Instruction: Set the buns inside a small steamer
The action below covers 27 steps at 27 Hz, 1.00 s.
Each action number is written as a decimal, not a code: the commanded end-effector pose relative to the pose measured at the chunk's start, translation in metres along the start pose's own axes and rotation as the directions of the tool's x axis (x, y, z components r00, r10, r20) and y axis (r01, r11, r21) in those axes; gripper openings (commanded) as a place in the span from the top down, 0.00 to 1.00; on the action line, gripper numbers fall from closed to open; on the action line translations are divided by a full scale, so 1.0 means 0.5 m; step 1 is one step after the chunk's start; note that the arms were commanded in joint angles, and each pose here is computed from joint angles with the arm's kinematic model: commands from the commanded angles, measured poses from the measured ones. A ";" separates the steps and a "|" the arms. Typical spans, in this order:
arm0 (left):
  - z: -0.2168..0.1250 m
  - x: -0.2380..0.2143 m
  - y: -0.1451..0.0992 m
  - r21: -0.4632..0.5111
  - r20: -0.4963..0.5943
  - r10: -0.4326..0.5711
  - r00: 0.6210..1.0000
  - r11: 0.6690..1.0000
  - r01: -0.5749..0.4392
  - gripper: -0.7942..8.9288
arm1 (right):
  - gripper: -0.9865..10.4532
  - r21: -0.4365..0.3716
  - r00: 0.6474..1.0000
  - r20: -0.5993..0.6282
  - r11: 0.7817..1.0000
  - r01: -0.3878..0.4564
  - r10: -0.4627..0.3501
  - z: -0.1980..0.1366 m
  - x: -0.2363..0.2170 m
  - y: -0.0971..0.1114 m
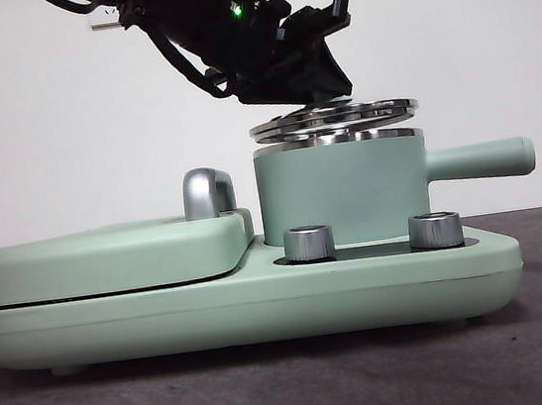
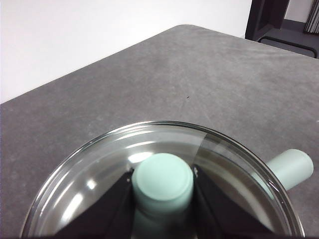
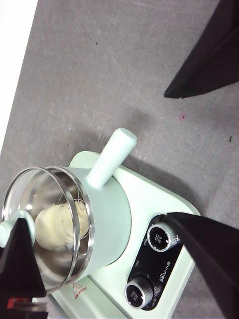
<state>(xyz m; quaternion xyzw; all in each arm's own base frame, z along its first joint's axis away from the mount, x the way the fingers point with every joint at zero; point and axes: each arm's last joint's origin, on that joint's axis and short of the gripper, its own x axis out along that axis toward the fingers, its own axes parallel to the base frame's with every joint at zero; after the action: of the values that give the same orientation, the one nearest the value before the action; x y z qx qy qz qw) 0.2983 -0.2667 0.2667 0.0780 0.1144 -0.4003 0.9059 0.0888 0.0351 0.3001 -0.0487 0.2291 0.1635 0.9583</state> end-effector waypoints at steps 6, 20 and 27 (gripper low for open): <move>-0.004 0.015 -0.005 0.015 -0.007 -0.006 1.000 1.000 0.006 0.91 | 0.60 0.012 1.000 0.010 1.000 -0.003 0.003 0.005 -0.001 0.001; -0.026 0.033 -0.008 0.041 -0.032 -0.012 0.999 0.999 0.013 0.91 | 0.60 0.009 1.000 -0.025 1.000 -0.003 0.003 -0.002 -0.001 0.001; -0.025 0.033 -0.013 0.111 -0.031 -0.034 0.999 0.993 0.037 0.91 | 0.60 0.008 0.998 -0.067 1.000 -0.003 0.004 -0.010 -0.002 0.001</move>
<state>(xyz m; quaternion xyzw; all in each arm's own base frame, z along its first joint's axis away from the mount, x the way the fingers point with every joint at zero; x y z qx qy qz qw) 0.3016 -0.2712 0.2549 0.1202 0.1083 -0.4088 0.8982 0.0854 0.0337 0.2936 -0.0565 0.2658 0.1616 0.9487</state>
